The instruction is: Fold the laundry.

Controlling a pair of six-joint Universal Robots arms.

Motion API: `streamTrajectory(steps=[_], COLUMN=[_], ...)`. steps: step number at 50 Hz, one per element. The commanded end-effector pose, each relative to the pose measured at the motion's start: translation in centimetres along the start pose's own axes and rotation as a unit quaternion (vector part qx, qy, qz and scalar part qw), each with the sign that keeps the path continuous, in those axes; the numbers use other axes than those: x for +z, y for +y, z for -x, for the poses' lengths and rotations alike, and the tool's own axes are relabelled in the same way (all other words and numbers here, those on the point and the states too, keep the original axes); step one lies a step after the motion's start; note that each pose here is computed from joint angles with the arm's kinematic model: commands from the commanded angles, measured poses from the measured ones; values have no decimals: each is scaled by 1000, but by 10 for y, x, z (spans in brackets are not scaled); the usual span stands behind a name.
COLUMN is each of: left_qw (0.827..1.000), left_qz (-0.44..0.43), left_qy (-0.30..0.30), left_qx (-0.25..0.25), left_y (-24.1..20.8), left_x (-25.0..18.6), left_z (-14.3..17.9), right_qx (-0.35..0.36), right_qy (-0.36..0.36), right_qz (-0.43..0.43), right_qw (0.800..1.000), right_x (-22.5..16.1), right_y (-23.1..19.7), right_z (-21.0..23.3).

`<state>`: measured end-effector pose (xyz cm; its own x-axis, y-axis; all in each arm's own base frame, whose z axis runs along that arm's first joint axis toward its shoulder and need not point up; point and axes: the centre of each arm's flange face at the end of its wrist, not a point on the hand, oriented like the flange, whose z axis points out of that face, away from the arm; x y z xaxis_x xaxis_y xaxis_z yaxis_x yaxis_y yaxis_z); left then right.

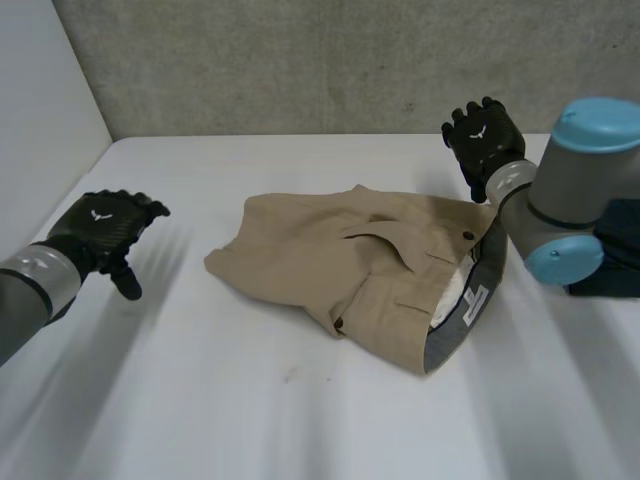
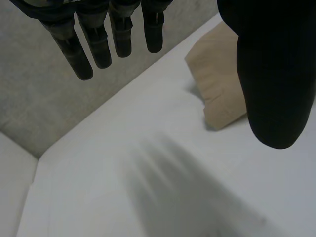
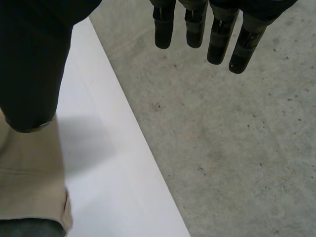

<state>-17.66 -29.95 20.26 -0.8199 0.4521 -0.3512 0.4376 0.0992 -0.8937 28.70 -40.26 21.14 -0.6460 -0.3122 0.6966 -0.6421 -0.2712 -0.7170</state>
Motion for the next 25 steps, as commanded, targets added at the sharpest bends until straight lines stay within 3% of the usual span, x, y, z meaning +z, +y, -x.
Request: streamTrajectory(steps=[1,4,9,13,18,25], left_qw=[999,998,995,992,992,992], left_qz=[-34,-36,-44,-44,-45,-46], left_qy=[31,44,93,114,119,120], left_qx=[13,9,8,12,13,15], left_y=[-9,-9,-7,-1,5,15], left_x=[17,23,41,53,67,84], left_z=[-23,-31,-54,-66,-71,-74], right_qx=[91,153,288,330,338,322], right_qy=[-23,-35,-74,-111,-133,-144], right_qz=[15,39,125,172,183,176], right_qw=[995,987,947,922,914,919], right_x=[-62,-80,-113,-133,-142,-139], right_y=[-44,-48,-41,-35,-28,-21], right_z=[-17,-14,10,37,64,101])
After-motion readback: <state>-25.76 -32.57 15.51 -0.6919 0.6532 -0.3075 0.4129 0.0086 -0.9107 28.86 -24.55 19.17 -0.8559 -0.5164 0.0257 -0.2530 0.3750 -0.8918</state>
